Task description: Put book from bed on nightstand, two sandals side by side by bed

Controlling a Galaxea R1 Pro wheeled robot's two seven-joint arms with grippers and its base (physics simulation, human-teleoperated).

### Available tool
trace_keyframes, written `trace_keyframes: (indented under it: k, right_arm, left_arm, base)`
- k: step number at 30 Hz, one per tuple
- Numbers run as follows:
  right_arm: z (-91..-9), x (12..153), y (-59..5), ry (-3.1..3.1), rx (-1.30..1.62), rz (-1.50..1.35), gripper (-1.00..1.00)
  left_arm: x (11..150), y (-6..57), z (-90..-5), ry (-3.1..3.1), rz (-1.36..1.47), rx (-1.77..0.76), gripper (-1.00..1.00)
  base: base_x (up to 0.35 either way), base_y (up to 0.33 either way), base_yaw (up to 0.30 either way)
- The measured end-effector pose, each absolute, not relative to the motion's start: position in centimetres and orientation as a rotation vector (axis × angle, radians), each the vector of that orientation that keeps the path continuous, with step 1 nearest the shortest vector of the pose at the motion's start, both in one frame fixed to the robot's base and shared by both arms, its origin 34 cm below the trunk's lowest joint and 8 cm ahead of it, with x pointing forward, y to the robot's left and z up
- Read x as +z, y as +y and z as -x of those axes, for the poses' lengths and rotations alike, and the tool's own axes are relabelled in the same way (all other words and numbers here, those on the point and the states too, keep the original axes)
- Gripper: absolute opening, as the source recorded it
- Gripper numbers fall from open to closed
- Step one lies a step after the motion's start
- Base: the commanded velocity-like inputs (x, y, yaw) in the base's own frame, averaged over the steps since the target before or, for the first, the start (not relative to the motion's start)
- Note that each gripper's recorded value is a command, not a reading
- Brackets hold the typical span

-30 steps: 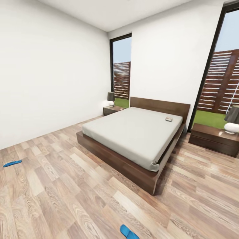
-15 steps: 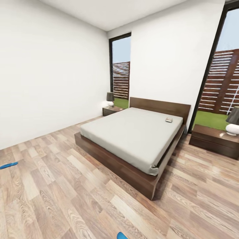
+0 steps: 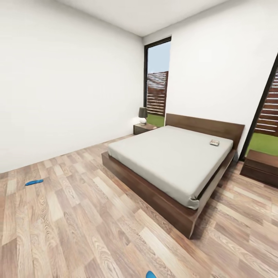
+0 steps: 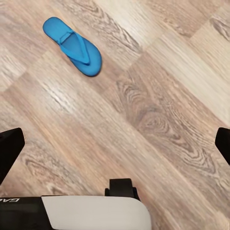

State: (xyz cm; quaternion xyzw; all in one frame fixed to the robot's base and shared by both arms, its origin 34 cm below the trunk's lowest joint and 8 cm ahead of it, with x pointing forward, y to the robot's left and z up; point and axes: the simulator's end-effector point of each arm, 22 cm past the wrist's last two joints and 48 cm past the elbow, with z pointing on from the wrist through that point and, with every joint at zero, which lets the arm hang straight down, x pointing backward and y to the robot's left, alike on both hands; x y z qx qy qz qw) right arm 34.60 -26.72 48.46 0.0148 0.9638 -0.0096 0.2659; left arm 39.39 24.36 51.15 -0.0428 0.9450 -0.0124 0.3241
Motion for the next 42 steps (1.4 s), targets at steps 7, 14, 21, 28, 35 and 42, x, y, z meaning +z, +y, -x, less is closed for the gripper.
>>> trace_keyframes:
  k: [7, 14, 21, 28, 35, 42]
  right_arm:
    - [-34.62, 48.46, -26.70, 2.603, -0.025, -0.040, 1.00]
    - [-34.64, 48.47, -26.69, 2.602, -0.025, -0.040, 1.00]
    - [-34.59, 48.46, -26.71, 2.603, -0.026, -0.041, 1.00]
    - [-34.62, 48.47, -26.70, 2.602, -0.025, -0.040, 1.00]
    - [-34.61, 48.46, -26.71, 2.603, -0.026, -0.041, 1.00]
    - [-34.62, 48.46, -26.71, 2.603, -0.026, -0.041, 1.00]
  left_arm:
    - [51.15, 24.36, -39.39, 2.479, 0.112, -0.032, 1.00]
    - [51.14, 24.36, -39.38, 2.479, 0.112, -0.032, 1.00]
    - [51.15, 24.36, -39.40, 2.479, 0.112, -0.033, 1.00]
    - [51.15, 24.36, -39.39, 2.479, 0.112, -0.032, 1.00]
    - [51.15, 24.36, -39.39, 2.479, 0.112, -0.032, 1.00]
    - [51.15, 24.36, -39.40, 2.479, 0.112, -0.032, 1.00]
  base:
    - [0.000, 0.000, 0.293]
    - [0.002, -0.003, 0.281]
    - [0.066, -0.066, 0.077]
    - [0.063, -0.078, 0.049]
    - [0.029, -0.037, 0.161]
    - [0.002, -0.003, 0.234]
